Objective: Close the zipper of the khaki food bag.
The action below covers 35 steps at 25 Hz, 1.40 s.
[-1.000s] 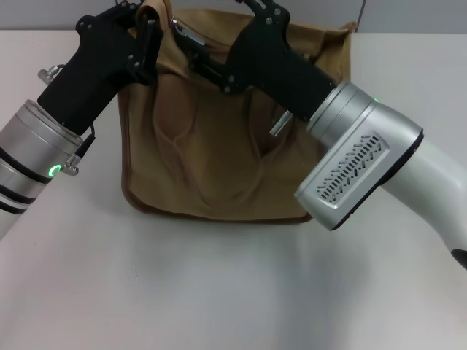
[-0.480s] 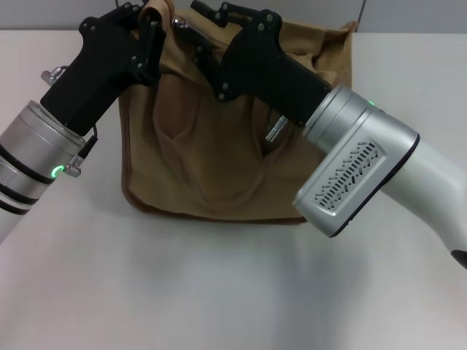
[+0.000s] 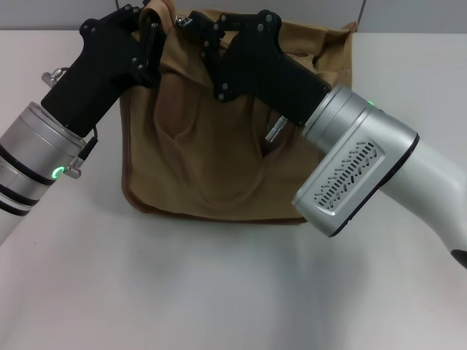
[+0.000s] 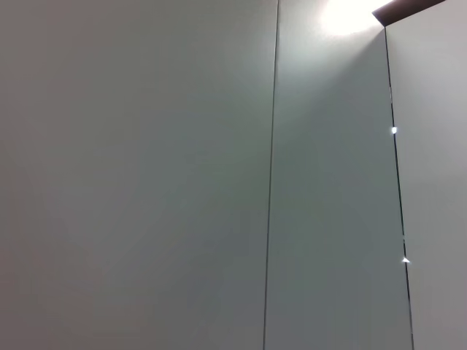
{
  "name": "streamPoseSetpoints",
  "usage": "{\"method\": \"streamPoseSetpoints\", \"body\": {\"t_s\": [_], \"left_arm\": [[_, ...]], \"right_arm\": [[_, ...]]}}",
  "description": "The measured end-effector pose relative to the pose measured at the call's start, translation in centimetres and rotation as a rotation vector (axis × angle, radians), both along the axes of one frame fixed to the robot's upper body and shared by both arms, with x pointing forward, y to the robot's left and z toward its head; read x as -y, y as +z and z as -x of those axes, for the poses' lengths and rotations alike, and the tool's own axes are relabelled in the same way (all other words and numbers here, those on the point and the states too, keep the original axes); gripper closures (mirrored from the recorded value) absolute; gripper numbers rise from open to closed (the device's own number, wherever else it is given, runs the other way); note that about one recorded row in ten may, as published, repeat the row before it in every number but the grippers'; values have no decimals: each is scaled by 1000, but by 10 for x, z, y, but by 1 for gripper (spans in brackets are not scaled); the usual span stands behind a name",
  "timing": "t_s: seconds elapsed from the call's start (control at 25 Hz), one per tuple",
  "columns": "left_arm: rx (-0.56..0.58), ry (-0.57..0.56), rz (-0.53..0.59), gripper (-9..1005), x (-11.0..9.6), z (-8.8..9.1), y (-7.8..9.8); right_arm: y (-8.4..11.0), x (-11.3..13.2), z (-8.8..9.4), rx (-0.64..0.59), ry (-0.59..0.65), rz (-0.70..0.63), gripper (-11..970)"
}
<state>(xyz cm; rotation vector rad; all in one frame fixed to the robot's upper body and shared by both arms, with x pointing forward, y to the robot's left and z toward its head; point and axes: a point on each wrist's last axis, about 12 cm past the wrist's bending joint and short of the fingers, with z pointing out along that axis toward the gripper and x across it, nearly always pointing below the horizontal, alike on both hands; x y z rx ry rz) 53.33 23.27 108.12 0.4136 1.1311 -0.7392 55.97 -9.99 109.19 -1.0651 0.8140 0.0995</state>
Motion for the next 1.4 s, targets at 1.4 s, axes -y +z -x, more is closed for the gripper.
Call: {"method": "streamPoseSetpoints", "body": {"t_s": [1.4], "left_arm": [[-51,156,13,872,-33,15,-14]], "right_arm": [[-20,30,10,-94,-129,-58,962]]}}
